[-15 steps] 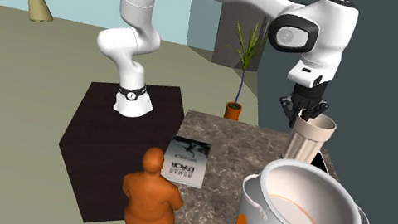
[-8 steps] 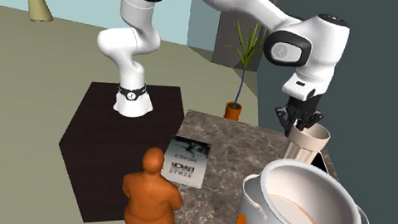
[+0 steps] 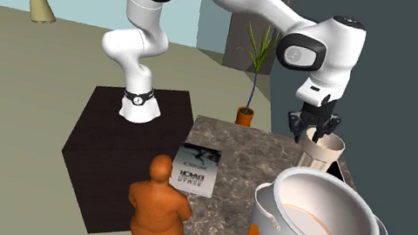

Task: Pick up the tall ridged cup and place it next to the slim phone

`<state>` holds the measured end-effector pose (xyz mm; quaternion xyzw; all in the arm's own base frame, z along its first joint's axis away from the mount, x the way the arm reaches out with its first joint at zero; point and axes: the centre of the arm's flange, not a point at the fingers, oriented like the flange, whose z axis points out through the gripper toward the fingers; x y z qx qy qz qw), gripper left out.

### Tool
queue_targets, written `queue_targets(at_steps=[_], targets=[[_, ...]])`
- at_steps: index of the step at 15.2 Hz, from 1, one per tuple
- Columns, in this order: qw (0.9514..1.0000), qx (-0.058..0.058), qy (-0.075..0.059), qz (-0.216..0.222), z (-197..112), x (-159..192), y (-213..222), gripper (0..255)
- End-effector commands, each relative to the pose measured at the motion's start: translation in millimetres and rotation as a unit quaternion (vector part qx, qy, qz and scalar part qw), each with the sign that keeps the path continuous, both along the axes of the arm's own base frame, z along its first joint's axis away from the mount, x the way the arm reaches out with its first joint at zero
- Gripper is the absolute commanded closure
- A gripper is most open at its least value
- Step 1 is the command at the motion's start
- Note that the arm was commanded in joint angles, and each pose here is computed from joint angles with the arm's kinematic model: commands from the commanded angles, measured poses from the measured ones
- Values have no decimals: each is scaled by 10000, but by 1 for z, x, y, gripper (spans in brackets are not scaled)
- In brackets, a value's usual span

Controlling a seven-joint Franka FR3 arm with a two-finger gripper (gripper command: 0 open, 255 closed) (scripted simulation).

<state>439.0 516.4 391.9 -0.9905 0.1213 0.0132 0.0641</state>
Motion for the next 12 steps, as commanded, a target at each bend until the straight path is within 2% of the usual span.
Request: queue_targets(at_steps=[1,5,9,12], targets=[[10000,2,-2,0,0,0,0,0],[10000,2,-2,0,0,0,0,0],[10000,2,-2,0,50,1,-7,0],[10000,2,-2,0,50,1,-7,0]])
